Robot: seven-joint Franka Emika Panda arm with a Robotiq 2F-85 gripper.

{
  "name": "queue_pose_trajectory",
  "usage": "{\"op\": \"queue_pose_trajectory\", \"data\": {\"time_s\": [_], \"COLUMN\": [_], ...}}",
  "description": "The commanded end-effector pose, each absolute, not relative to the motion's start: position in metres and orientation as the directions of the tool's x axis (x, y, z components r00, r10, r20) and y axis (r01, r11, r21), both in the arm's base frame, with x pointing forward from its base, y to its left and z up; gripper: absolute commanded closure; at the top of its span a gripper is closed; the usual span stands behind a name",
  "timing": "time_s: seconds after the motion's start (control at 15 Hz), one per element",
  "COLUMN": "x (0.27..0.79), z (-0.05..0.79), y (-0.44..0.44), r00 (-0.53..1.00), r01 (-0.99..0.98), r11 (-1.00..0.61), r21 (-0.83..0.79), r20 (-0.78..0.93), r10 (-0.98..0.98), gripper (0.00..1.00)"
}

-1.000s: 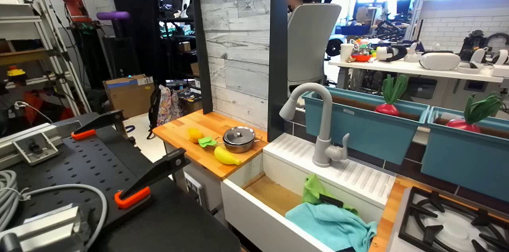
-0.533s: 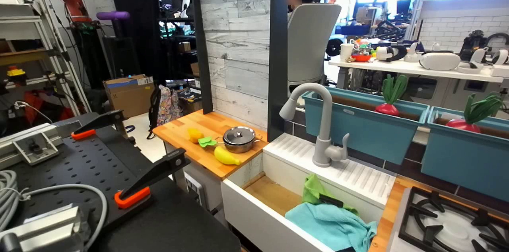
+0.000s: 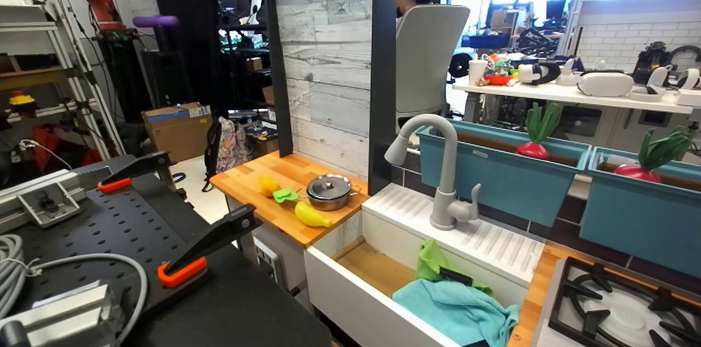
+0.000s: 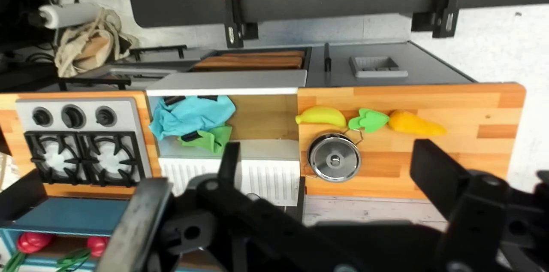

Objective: Remove the silver lid from the silver pot and put it on the table

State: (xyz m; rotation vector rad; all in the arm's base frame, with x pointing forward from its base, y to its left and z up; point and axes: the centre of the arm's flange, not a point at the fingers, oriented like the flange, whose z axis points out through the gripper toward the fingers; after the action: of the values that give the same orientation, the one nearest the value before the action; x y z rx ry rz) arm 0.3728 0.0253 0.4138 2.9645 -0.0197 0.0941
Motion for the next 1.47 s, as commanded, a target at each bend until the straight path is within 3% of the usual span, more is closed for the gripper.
{"op": "queue_pose_trajectory", "data": {"time_s": [0.0,0.6,0.67,1.13,1.4], "x": [0.441,0.543,0.507,0.531,0.534], "z": [0.371,0.254,0.270,0.246,0.226], "y": [0.008,-0.011,-0.010,-0.009,0.003], "r00": [0.996,0.999,1.000,0.999,0.998], "r01": [0.009,-0.012,-0.018,-0.015,-0.057], "r11": [-0.997,-0.991,-0.994,-0.993,-0.998], "r21": [0.080,-0.137,-0.111,-0.115,-0.030], "r20": [0.091,-0.042,0.005,-0.033,-0.041], "r10": [0.016,-0.006,-0.018,-0.011,-0.056], "gripper": [0.00,0.00,0.00,0.00,0.00]}}
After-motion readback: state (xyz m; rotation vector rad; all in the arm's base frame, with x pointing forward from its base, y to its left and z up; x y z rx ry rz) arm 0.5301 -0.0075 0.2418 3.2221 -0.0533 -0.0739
